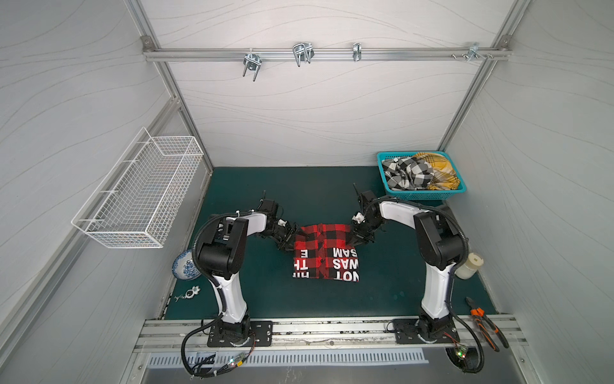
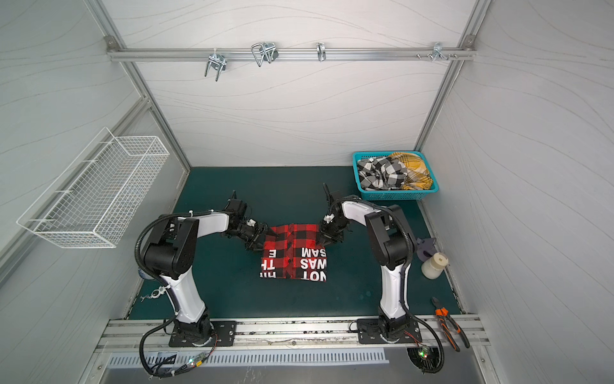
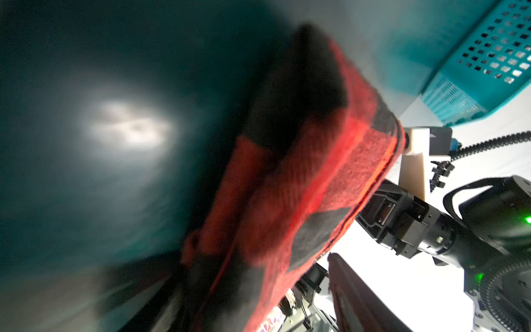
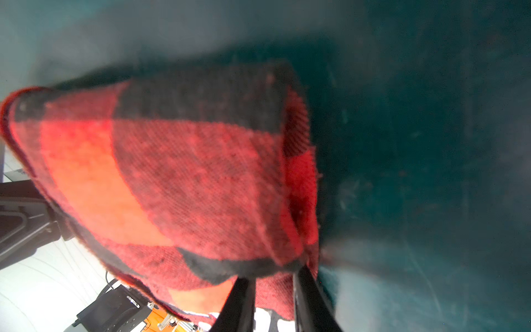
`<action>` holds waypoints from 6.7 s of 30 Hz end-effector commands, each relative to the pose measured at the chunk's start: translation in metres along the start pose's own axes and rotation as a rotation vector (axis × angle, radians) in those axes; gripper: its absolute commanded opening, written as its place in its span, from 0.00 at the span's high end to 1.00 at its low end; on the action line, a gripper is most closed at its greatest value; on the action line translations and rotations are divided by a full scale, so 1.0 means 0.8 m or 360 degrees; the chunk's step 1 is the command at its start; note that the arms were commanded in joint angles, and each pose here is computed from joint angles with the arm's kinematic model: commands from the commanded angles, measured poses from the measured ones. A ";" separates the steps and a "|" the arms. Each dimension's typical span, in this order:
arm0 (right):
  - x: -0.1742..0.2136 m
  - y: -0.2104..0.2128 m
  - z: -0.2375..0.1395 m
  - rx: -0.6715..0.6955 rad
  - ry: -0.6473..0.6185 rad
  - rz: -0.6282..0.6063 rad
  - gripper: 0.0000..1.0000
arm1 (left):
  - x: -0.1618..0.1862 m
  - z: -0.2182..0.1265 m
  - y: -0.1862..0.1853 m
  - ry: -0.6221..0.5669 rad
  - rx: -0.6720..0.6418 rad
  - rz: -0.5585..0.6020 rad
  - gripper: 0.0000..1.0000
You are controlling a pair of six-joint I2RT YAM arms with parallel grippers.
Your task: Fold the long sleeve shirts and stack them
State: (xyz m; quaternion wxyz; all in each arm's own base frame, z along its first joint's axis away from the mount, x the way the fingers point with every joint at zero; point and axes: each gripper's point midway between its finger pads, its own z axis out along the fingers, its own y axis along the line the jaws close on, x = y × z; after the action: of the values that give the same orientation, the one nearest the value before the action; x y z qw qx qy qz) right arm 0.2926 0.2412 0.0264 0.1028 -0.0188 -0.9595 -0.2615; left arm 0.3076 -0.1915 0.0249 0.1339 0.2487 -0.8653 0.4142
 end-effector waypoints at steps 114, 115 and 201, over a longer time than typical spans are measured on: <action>-0.002 0.095 -0.047 0.0126 -0.0111 -0.0534 0.55 | -0.053 -0.057 -0.102 -0.0365 -0.0516 0.0391 0.86; -0.004 0.097 -0.041 0.0108 -0.0094 -0.0537 0.55 | -0.058 -0.051 -0.095 -0.0351 -0.0535 0.0382 0.88; 0.094 0.028 -0.009 -0.0034 -0.0001 -0.0329 0.82 | 0.027 -0.036 0.063 -0.0249 -0.1145 0.0501 1.00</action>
State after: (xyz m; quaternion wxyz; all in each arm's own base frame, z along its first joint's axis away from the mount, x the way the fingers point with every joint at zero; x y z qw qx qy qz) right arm 0.2194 0.2543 0.0402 0.0955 0.0728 -0.9526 -0.2794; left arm 0.2379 -0.1639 0.0188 0.1201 0.0971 -0.9823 0.1061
